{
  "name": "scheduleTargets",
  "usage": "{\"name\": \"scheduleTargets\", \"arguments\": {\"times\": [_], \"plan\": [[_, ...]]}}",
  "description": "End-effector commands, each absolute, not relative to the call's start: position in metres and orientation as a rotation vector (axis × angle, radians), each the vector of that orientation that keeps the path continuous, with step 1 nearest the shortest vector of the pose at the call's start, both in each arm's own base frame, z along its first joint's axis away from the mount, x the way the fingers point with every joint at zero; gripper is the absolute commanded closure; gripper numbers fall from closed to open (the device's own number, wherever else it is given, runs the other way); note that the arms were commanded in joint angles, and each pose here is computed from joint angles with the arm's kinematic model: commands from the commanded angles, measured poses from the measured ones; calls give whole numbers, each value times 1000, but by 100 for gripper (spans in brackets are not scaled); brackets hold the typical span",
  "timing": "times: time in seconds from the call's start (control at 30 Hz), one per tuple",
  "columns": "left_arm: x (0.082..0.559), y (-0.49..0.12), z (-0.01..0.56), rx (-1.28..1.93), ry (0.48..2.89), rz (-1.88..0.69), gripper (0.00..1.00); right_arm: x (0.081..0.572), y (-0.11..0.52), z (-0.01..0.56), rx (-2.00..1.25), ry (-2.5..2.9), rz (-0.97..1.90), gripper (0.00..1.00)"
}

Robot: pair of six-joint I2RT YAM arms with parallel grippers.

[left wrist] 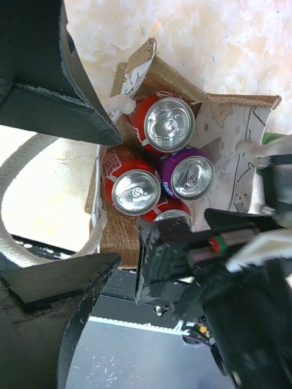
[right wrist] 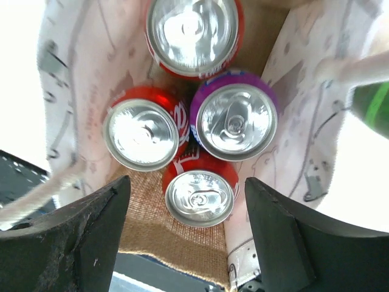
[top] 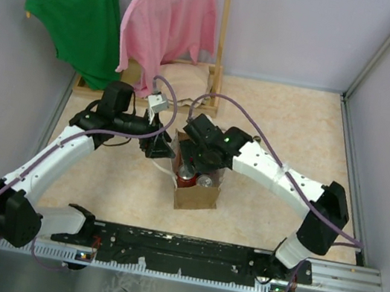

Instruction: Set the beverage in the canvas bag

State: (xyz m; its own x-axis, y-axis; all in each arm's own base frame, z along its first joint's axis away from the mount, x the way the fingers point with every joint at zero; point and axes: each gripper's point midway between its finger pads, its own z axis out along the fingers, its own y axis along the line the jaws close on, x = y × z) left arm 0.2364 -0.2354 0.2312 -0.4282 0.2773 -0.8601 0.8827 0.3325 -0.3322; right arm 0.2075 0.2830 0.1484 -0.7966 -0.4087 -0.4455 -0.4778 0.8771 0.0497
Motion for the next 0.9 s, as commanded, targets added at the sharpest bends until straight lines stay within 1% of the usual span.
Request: {"name": "scheduleTargets", "arguments": {"times": [0.0,0.23,0.33,0.43,0.53,0.67,0.77,0.87], "plan": [[238,-236,232,1039,1860,-1098,23,233,295,224,-557,2395,300,25],[240,-239,233,1042,1850,-1109,23,282,298,318,-361,2081,327,26],[242,-238,234,1039,1850,-1104,23,310,278,337,-262,2053,264,27],[243,-237,237,1034,1846,-1090,23,339,244,345,-158,2062,183,28],[245,-234,238,1001,1864,-1080,23,358,206,329,-55,2174,111,30],[248,-228,237,962,1888,-1082,22,361,167,275,-40,2392,-60,30],[250,-225,237,948,1895,-1076,23,355,151,242,-29,2529,-63,32],[251,-223,237,944,1899,-1072,22,350,141,224,-11,2608,-48,37]]}}
